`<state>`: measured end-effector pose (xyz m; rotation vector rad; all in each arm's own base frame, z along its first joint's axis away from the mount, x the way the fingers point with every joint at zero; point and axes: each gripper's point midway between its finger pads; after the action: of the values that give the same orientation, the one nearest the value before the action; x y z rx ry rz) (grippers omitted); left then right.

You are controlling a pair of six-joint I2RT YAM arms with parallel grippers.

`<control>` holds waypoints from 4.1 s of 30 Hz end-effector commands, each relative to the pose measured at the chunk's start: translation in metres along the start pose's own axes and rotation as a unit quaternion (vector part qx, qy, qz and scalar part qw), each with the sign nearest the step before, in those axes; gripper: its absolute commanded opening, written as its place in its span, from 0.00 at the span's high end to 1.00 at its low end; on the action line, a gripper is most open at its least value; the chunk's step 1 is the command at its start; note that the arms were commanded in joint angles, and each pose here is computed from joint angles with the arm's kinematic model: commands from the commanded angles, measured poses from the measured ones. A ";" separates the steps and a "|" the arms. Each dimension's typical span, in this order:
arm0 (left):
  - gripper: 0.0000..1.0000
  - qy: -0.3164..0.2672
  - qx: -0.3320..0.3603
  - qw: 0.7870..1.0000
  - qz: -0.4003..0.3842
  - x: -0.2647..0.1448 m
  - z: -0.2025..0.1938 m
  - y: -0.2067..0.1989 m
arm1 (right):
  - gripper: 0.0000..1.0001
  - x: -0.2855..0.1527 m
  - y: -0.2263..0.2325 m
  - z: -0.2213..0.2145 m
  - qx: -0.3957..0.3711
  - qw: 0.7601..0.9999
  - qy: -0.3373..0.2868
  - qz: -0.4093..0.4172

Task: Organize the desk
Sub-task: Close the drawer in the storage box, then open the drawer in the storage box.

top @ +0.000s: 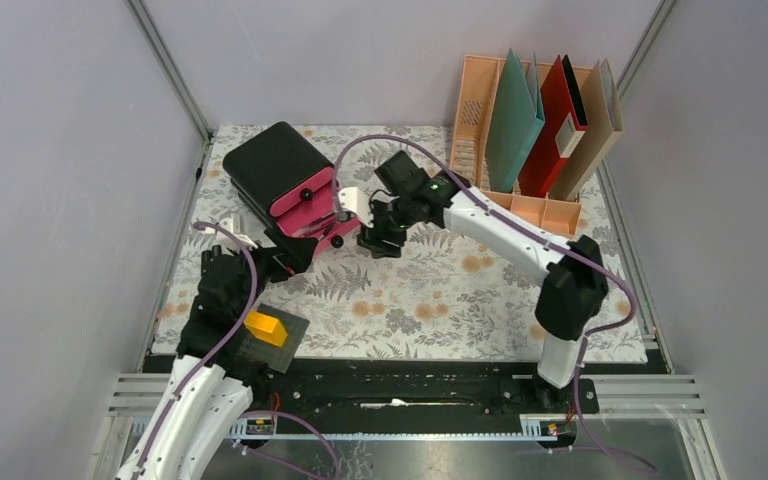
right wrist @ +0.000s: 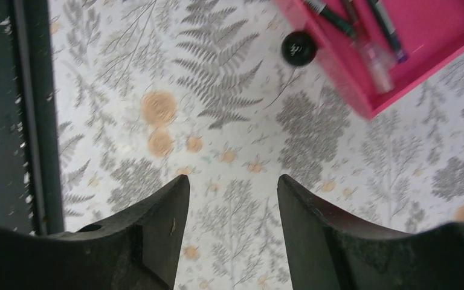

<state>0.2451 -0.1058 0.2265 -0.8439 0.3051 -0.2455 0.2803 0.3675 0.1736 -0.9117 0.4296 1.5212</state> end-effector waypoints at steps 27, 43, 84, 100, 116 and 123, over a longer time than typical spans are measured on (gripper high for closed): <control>0.30 -0.064 0.046 0.968 0.239 0.102 -0.096 0.057 | 0.36 -0.051 0.042 -0.055 0.104 0.991 -0.078 0.021; 0.58 -0.107 0.068 0.952 0.278 0.159 -0.075 0.078 | 0.36 -0.056 0.039 -0.058 0.109 0.990 -0.084 0.016; 0.31 -0.117 0.109 0.964 0.214 0.178 -0.007 0.077 | 0.35 -0.060 0.040 -0.063 0.119 0.989 -0.091 0.017; 0.30 -0.105 0.105 0.933 0.327 0.187 -0.050 0.120 | 0.35 -0.060 0.040 -0.065 0.119 0.989 -0.090 0.016; 0.32 -0.112 0.119 0.904 0.394 0.200 -0.042 0.148 | 0.35 -0.062 0.039 -0.066 0.119 0.989 -0.091 0.013; 0.34 -0.117 0.122 0.897 0.409 0.200 -0.040 0.155 | 0.35 -0.063 0.039 -0.065 0.119 0.989 -0.092 0.013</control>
<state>0.4196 -0.1038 0.0419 -0.4174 0.4117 0.5586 0.2606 0.2712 0.1520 -0.5837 0.5513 1.5178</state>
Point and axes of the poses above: each gripper's point midway between its finger pads, its own x axis out along the fingers, its own y axis along the line the jaws close on, z = x × y, and after that the axes turned 12 degrees about -x, right-handed
